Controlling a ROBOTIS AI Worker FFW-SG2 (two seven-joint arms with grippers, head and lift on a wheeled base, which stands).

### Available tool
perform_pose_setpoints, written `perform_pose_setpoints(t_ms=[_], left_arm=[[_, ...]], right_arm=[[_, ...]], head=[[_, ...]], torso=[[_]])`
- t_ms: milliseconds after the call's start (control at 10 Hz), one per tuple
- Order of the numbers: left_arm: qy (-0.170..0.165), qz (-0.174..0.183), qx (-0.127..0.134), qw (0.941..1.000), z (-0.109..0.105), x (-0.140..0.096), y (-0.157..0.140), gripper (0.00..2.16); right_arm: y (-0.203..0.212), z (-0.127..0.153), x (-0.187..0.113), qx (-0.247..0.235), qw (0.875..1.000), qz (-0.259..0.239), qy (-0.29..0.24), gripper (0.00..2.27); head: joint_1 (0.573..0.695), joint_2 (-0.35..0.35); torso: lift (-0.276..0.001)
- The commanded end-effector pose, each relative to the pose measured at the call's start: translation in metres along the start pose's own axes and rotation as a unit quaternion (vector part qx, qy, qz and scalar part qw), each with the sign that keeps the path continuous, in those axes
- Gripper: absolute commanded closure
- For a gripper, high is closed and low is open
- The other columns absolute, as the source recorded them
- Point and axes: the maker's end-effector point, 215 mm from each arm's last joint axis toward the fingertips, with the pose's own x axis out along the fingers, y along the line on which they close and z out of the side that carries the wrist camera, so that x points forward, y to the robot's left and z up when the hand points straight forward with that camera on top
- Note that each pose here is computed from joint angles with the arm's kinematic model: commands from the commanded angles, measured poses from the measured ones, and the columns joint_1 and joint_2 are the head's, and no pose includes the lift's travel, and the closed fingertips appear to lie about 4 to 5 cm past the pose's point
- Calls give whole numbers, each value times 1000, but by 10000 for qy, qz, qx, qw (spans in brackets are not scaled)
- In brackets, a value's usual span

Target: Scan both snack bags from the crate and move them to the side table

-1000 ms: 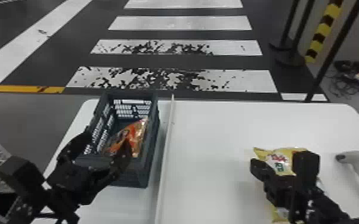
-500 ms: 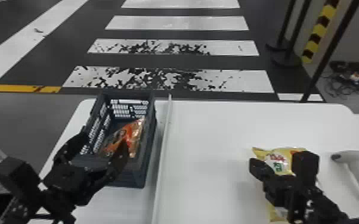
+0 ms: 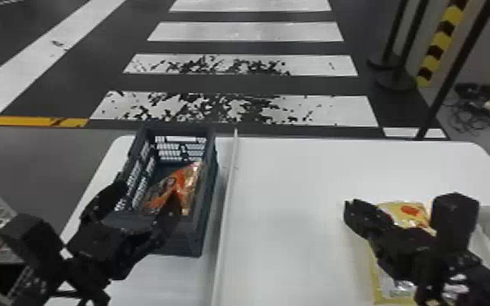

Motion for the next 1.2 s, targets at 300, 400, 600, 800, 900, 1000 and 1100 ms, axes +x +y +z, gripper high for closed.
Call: perform_pose_setpoints(t_ms=[300,400,600,800,900,1000,1100], left_arm=[[139,-64,6,9999,-16,4,0,29],[181,-76,13,9998,-20,6,2,29],[261,-59,12,9996,-31,10,7,29],[277,-91,-26,9996,-36,17,6,29],[275,-83,-37,9996,-37,19,8,29],[279,-81,-50,9996,-38,20,9,29],[286,-99,-57,9995,-39,21,9,29]], right_arm=[[-109,4,-49,-64,9965,-782,275,225],[-149,0,-59,28,9935,-1121,200,225],[-223,-8,-83,189,9849,-1718,138,188],[-265,-20,-94,162,9790,-2021,227,174],[-277,-32,-95,187,9776,-2072,306,174],[-287,-41,-95,150,9766,-2119,324,174],[-292,-53,-92,148,9768,-2099,392,174]], head=[[695,6],[695,-42],[695,-126],[695,-228],[695,-261],[695,-282],[695,-289]], torso=[[-95],[-95],[-95],[-95],[-95],[-95],[-95]])
